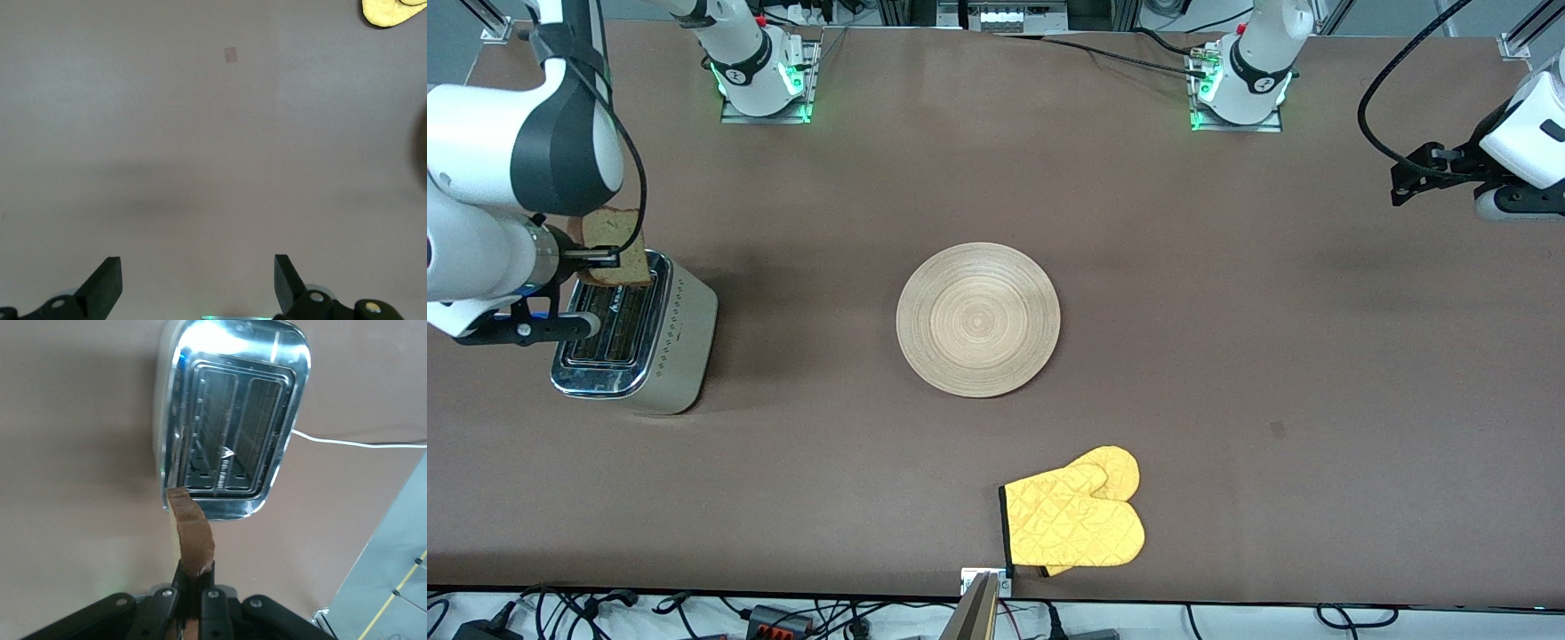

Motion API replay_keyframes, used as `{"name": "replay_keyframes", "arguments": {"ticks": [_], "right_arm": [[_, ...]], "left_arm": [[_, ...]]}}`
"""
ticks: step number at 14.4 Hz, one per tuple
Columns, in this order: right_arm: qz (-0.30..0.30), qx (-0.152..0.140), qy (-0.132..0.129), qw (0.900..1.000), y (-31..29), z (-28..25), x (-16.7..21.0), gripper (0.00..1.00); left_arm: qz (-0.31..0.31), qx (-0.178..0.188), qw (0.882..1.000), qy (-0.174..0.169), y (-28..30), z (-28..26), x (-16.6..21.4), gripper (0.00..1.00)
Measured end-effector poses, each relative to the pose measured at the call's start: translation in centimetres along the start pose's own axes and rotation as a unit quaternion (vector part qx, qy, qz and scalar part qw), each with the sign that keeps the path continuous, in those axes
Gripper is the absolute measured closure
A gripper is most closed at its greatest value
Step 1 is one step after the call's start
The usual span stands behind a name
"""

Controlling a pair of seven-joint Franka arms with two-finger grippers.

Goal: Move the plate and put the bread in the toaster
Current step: 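Lift the bread with the right gripper and carry it over the toaster, then lower the bread into the toaster slot with the right gripper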

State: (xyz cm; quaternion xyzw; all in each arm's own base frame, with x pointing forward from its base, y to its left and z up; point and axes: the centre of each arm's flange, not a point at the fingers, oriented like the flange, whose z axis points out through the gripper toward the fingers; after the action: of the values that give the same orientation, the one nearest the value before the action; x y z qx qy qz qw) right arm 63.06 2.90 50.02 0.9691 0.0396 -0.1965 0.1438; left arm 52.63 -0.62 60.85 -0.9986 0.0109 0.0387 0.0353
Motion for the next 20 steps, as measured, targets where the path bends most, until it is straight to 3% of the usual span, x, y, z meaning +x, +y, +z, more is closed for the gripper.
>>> {"name": "replay_keyframes", "arguments": {"ticks": [2,5,9,12,16,20], "right_arm": [[0.004,-0.007,0.003,1.0,0.6,0.5,0.6,0.92],[0.008,-0.025,0.03,0.999,1.2,0.8,2.1,0.92],[0.018,-0.026,0.042,0.999,2.6,1.9,3.5,0.92],[0.018,-0.022,0.042,0.999,2.5,2.6,4.3,0.92],[0.022,0.006,0.044,0.999,1.8,4.4,6.0,0.92],[0.023,0.003,0.061,0.998,0.8,6.1,8.4,0.92]], "left_arm": [[0.0,0.0,1.0,0.0,0.0,0.0,0.0,0.0],[0.0,0.0,1.0,0.0,0.0,0.0,0.0,0.0],[0.0,0.0,1.0,0.0,0.0,0.0,0.0,0.0],[0.0,0.0,1.0,0.0,0.0,0.0,0.0,0.0],[0.0,0.0,1.0,0.0,0.0,0.0,0.0,0.0],[0.003,0.0,1.0,0.0,0.3,0.0,0.0,0.0]]}}
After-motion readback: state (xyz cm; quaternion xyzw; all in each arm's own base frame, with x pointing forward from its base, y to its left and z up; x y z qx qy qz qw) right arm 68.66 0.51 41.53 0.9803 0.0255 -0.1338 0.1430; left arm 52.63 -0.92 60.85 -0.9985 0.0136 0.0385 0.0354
